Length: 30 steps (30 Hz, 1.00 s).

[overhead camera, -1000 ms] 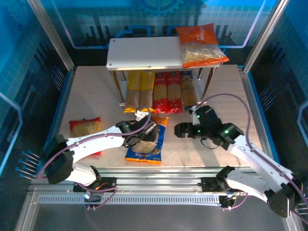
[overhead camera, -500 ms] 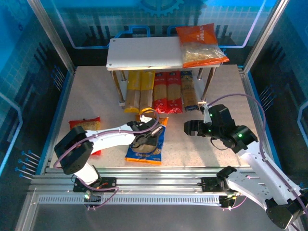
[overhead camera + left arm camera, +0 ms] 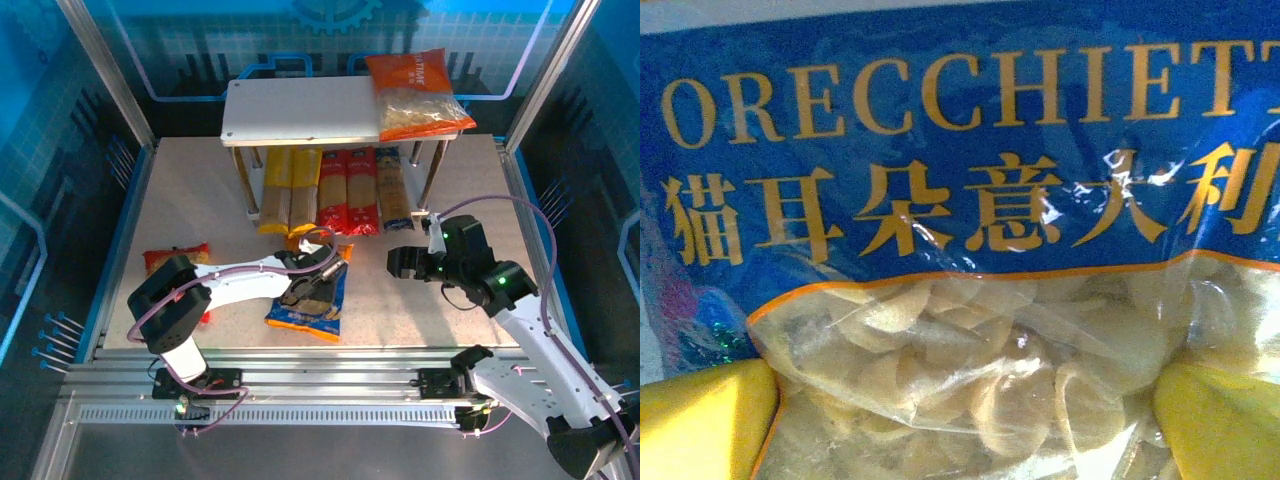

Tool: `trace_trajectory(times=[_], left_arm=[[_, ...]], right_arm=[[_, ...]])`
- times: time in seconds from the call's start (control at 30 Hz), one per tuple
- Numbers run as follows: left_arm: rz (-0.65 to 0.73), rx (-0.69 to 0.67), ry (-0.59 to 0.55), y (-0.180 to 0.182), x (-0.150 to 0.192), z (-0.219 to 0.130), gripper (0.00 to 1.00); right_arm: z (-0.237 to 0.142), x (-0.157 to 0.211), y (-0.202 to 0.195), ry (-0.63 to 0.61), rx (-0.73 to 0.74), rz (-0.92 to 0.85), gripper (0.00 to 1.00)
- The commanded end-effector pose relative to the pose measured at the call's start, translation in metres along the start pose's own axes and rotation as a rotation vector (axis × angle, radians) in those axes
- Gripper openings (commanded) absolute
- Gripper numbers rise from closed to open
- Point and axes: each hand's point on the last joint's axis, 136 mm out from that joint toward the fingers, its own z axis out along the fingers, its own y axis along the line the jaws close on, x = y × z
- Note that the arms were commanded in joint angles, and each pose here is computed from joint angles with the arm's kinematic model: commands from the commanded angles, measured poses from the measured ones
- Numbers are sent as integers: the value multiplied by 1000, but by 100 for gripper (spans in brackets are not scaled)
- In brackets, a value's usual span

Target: Place and organize the pasta boxes and bags onto the shelf

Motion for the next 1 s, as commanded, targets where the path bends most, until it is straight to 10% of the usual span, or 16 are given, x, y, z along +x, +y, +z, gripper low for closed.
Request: trace_trajectory(times=[0.0, 0.1, 0.33, 0.4, 0.43, 0.97], left_arm=[[36, 10, 166, 0, 39, 23, 82], [45, 14, 192, 0, 44, 25, 62], [71, 26, 230, 1, 51, 23, 60], [71, 28, 236, 2, 53, 23, 23], [71, 35, 236, 1, 54, 22, 19], [73, 235, 219, -16, 47, -20, 0]], right_arm=[[3, 0, -2, 7, -10, 0, 86], [3, -1, -3, 2, -9, 3, 86], [3, -4, -3, -5, -18, 10, 86], [3, -4, -2, -7, -22, 12, 86], [3, -4, -2, -7, -22, 14, 86], [3, 0, -11, -14, 9, 26, 85]])
